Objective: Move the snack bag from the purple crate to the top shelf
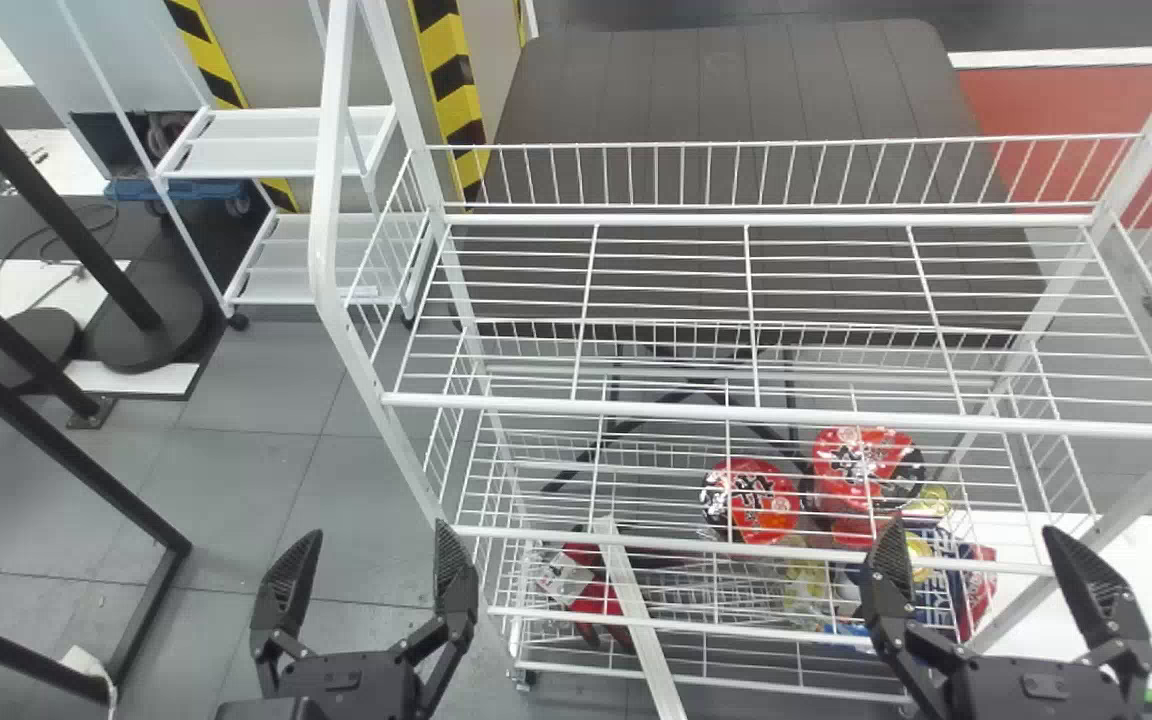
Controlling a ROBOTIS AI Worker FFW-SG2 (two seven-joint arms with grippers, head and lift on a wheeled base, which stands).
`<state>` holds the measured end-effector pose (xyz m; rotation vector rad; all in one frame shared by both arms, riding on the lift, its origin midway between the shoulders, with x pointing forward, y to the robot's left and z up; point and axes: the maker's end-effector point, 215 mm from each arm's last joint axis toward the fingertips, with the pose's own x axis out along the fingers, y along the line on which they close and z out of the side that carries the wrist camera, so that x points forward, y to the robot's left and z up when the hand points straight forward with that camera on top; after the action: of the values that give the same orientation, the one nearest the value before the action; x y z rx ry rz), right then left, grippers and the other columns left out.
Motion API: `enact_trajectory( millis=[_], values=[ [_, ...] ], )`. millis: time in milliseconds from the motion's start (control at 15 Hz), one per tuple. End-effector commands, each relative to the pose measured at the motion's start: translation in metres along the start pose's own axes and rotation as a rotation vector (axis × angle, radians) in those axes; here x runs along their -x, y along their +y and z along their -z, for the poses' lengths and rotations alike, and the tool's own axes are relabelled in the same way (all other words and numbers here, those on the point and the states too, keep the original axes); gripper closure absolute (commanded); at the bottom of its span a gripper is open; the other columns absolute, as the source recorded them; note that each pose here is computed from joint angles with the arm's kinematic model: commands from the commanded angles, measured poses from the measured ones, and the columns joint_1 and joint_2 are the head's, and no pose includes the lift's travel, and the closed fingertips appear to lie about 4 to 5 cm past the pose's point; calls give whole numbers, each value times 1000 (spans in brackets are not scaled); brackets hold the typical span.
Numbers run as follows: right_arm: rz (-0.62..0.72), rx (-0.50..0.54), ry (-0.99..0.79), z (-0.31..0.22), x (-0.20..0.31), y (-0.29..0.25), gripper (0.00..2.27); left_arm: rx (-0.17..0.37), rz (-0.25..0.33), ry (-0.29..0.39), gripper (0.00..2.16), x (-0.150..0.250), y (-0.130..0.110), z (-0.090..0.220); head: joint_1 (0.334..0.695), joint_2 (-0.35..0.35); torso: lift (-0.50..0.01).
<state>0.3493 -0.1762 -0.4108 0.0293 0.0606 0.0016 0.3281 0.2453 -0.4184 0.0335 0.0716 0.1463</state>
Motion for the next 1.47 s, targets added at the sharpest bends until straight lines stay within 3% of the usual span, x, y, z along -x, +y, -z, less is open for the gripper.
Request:
enact_trajectory(
  millis=[0, 1400],
  values=[
    [0, 8, -4, -3, -1, -5, -2, -1, 0, 1, 83, 0, 0, 0, 695, 119, -65],
    [-37, 2, 43, 9, -5, -19, -2, -1, -7, 10, 90, 3, 2, 5, 695, 87, -148]
  ],
)
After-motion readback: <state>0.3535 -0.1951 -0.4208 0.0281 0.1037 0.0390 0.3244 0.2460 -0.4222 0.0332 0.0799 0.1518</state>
